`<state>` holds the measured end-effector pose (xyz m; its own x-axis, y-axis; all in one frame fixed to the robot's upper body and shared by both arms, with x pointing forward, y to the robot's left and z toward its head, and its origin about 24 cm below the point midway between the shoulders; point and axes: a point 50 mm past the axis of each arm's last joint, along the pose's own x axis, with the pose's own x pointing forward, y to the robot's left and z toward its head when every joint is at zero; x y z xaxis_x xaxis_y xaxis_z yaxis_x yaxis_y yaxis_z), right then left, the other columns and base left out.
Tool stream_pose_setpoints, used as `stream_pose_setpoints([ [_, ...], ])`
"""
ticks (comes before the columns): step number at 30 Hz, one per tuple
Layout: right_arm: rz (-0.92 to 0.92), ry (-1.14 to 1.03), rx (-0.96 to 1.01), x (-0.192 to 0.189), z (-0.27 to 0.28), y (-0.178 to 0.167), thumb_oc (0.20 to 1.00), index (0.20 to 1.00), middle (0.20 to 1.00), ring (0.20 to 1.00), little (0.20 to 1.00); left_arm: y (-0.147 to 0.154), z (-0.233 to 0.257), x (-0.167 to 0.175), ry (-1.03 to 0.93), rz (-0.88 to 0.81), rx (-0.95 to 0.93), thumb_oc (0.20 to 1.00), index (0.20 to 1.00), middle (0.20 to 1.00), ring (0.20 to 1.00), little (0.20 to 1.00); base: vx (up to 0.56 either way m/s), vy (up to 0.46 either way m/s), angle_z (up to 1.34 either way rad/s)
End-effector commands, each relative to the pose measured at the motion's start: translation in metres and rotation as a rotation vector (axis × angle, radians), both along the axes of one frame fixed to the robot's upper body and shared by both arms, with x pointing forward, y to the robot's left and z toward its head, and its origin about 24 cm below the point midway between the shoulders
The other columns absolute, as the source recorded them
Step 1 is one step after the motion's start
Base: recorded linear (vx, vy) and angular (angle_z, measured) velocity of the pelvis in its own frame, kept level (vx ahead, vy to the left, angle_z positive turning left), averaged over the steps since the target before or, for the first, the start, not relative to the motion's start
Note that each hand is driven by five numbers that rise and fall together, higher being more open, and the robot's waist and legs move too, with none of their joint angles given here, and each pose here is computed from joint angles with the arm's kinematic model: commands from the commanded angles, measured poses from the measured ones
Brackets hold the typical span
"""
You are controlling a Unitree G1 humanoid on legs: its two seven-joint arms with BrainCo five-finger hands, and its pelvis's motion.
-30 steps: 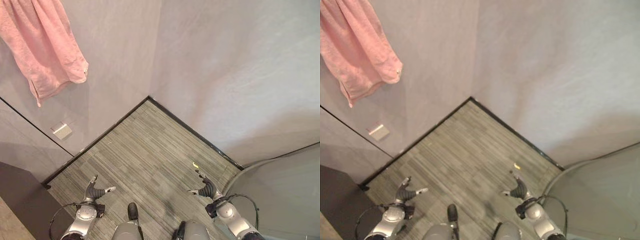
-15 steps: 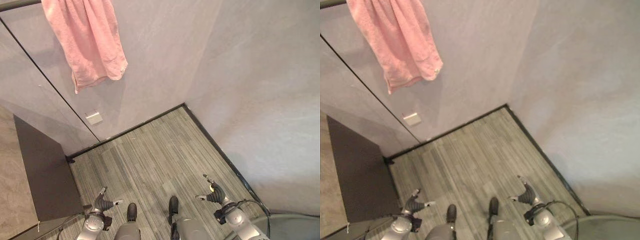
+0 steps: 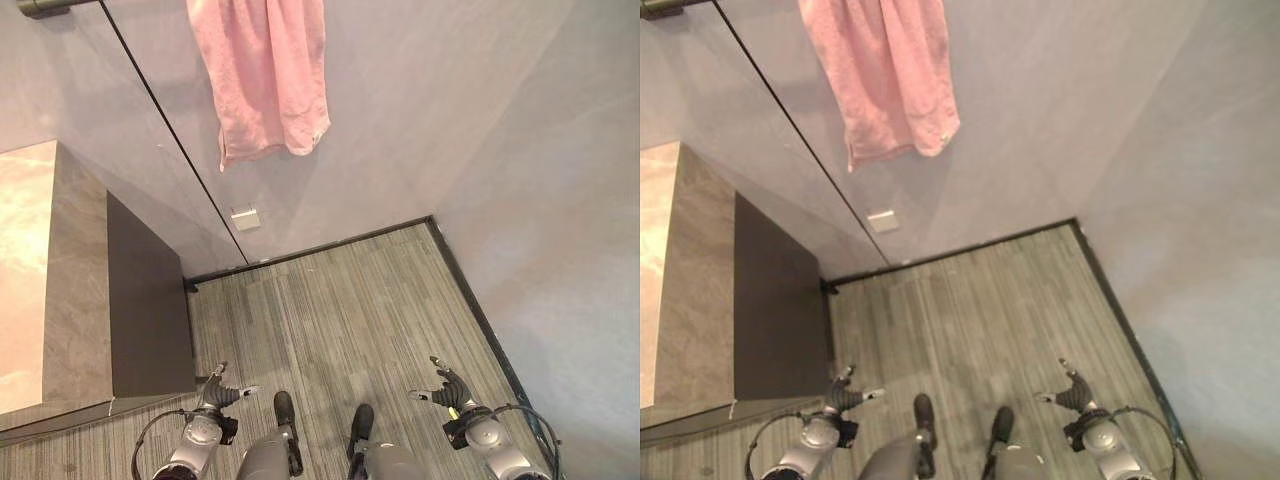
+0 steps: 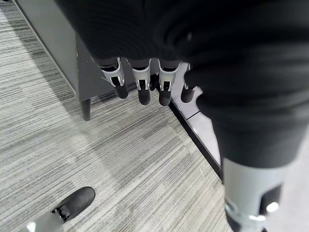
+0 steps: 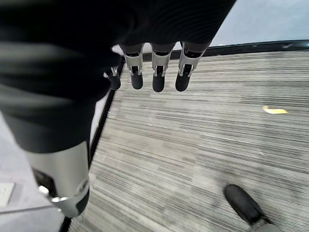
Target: Put brush and paste in cup on sink, flatten towel.
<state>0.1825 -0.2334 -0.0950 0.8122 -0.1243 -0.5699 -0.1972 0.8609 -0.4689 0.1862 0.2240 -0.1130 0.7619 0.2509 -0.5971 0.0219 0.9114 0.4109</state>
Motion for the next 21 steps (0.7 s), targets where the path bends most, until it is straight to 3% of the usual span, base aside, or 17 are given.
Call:
stream_pose_setpoints([
  [1,-0.028,-0.049,0.014,0.008,0.006,0.002,1.000,1.000,1.000,1.000,1.000,0.011,0.011,0.012,-0.045,-0.020,0.043,1.000,1.000,1.000,1.000,1.000,0.13,0.071,0.17],
  [9,-0.031,-0.044,0.060,0.011,0.003,0.011,1.000,1.000,1.000,1.000,1.000,0.014,0.004,-0.001,-0.002,-0.009,0.042,1.000,1.000,1.000,1.000,1.000,0.25,0.151,0.02],
  [21,-0.025,-0.040,0.134,0.017,0.000,0.034,1.000,1.000,1.000,1.000,1.000,0.021,0.009,0.006,0.003,-0.054,0.096,1.000,1.000,1.000,1.000,1.000,0.17,0.209,-0.18],
])
